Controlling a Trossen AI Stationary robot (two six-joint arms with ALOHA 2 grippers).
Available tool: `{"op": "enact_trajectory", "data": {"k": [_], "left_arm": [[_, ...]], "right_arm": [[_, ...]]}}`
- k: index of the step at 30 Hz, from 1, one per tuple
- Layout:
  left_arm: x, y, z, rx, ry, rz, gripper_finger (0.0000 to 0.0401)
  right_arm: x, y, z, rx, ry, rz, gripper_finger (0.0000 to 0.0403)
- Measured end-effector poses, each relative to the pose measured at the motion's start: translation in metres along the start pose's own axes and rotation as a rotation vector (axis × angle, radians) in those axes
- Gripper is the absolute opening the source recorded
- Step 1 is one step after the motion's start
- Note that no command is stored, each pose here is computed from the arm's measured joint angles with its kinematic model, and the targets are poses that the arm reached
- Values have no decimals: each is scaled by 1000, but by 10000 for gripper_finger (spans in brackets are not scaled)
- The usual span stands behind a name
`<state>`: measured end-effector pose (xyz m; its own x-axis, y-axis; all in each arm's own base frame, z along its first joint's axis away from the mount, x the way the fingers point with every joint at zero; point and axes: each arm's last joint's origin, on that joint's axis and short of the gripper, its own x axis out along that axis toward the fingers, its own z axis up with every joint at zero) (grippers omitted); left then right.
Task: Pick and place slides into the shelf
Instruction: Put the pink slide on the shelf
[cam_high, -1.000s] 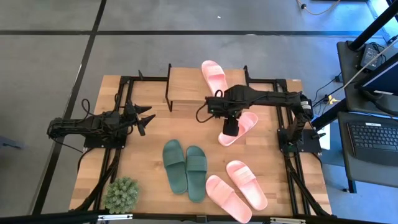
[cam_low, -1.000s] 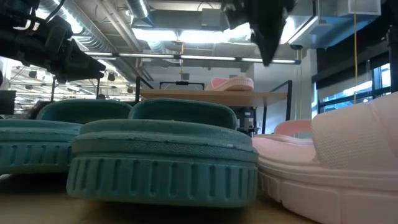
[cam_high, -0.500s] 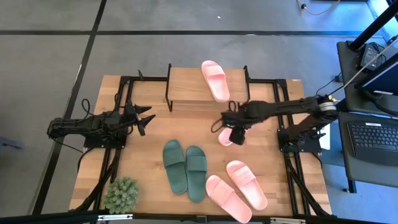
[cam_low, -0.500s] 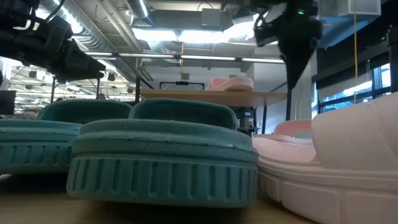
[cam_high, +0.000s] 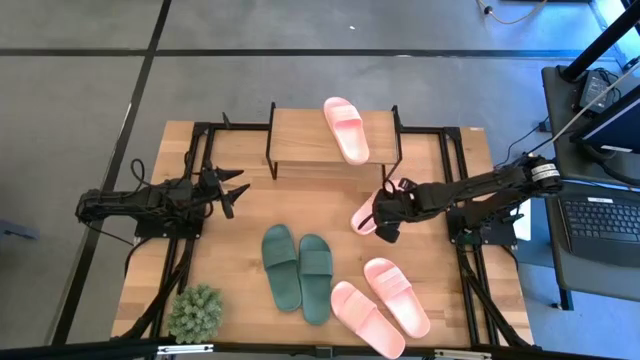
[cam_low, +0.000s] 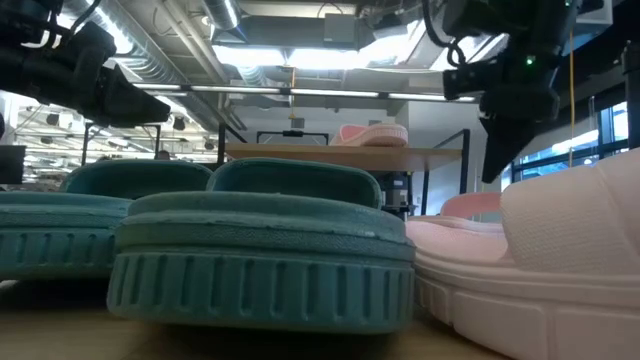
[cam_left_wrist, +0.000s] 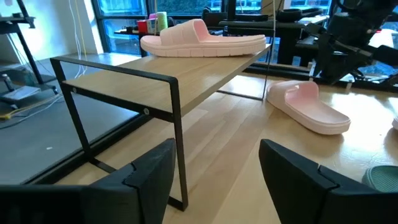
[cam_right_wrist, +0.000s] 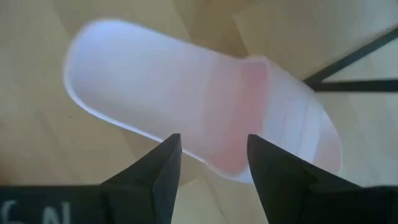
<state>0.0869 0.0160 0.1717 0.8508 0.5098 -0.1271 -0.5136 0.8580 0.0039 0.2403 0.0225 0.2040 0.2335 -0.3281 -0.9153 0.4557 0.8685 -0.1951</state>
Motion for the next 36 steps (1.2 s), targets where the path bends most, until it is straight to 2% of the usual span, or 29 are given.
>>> {"op": "enact_trajectory", "data": {"k": [12, 19, 29, 36], "left_arm": [[0, 0, 0, 0, -2, 0, 224], [0, 0, 0, -1, -2, 0, 224], [0, 0, 1, -2, -3, -1, 224], [0, 0, 1, -1, -3, -1, 224]], "right_arm": [[3, -2, -1, 54, -30, -66, 185], [17, 4, -2, 51, 18, -101, 184], [33, 7, -6, 34, 82, -202, 184], [32, 1, -13, 90, 119, -303, 184]]}}
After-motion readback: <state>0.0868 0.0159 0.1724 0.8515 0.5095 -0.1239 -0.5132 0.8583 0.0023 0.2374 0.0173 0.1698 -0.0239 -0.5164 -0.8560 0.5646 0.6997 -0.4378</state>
